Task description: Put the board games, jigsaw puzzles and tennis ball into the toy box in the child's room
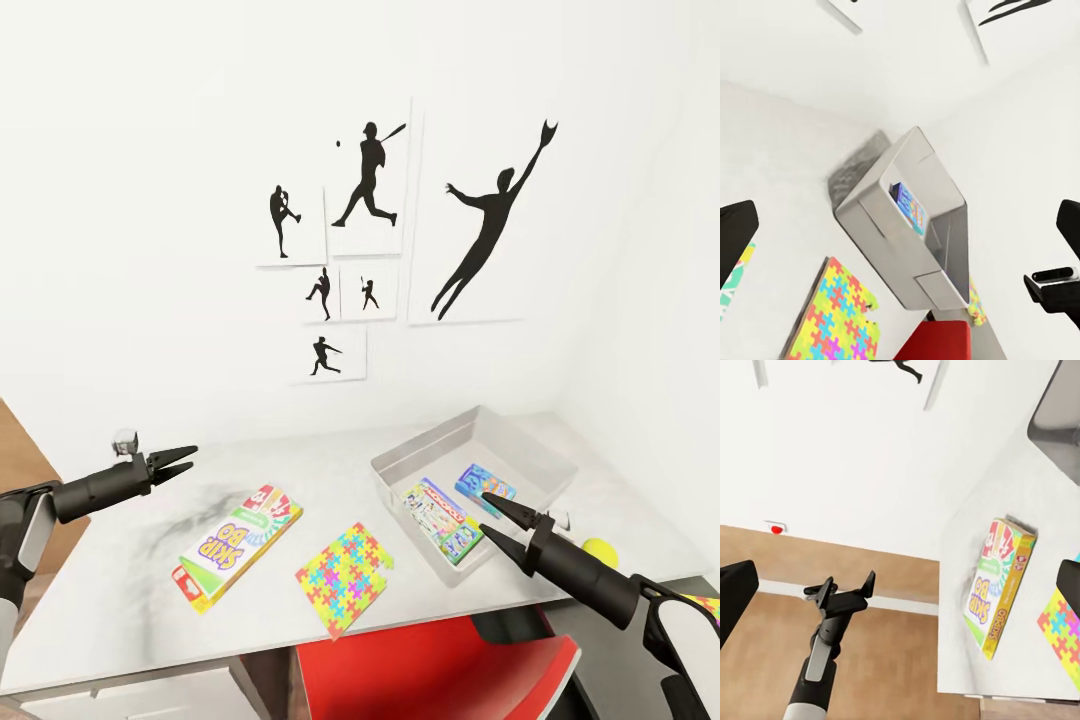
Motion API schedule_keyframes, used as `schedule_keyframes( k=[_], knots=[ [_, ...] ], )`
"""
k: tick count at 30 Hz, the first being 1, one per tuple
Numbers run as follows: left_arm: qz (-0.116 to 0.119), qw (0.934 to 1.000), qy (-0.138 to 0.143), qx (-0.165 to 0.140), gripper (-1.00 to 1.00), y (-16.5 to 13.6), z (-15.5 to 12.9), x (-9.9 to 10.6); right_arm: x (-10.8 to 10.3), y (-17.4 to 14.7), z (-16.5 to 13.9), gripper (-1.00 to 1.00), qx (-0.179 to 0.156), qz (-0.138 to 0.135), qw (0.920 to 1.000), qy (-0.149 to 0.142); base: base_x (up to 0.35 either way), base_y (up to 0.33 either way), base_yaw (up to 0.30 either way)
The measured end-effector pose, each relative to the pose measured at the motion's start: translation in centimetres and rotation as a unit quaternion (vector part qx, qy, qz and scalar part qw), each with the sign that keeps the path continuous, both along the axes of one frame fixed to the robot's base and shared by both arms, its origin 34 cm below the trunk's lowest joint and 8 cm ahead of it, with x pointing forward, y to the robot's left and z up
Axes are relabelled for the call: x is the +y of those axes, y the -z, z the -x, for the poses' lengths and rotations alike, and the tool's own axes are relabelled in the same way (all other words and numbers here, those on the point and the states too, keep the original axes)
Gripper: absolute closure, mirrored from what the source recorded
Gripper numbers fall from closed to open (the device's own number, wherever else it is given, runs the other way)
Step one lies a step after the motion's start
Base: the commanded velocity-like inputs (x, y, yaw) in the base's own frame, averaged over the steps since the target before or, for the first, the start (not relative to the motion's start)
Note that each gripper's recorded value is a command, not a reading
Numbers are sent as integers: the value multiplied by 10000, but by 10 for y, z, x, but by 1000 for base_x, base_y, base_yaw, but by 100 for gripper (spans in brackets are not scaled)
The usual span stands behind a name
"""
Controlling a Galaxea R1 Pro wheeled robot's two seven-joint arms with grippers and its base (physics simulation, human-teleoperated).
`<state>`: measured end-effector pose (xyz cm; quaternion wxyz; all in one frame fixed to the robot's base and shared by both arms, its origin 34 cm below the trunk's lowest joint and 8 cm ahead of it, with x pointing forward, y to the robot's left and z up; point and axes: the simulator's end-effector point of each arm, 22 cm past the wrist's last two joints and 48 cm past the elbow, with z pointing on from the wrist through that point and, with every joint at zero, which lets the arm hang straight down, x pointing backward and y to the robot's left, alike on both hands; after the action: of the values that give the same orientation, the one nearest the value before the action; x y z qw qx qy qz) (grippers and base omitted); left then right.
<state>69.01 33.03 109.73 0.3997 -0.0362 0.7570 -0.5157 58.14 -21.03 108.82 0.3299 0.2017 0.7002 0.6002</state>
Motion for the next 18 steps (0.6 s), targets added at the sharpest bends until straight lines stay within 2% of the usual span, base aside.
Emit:
schedule_keyframes(
  k=[13,18],
  knots=[
    [-21,10000,-10,-50,-100,-1,0,1,1,0,0,-100,-2,-18,10000,5,-4,1,0],
    [-34,10000,-13,-77,-100,-2,-1,1,3,-1,0,-100,-9,-29,10000,-6,-146,114,130]
  ],
)
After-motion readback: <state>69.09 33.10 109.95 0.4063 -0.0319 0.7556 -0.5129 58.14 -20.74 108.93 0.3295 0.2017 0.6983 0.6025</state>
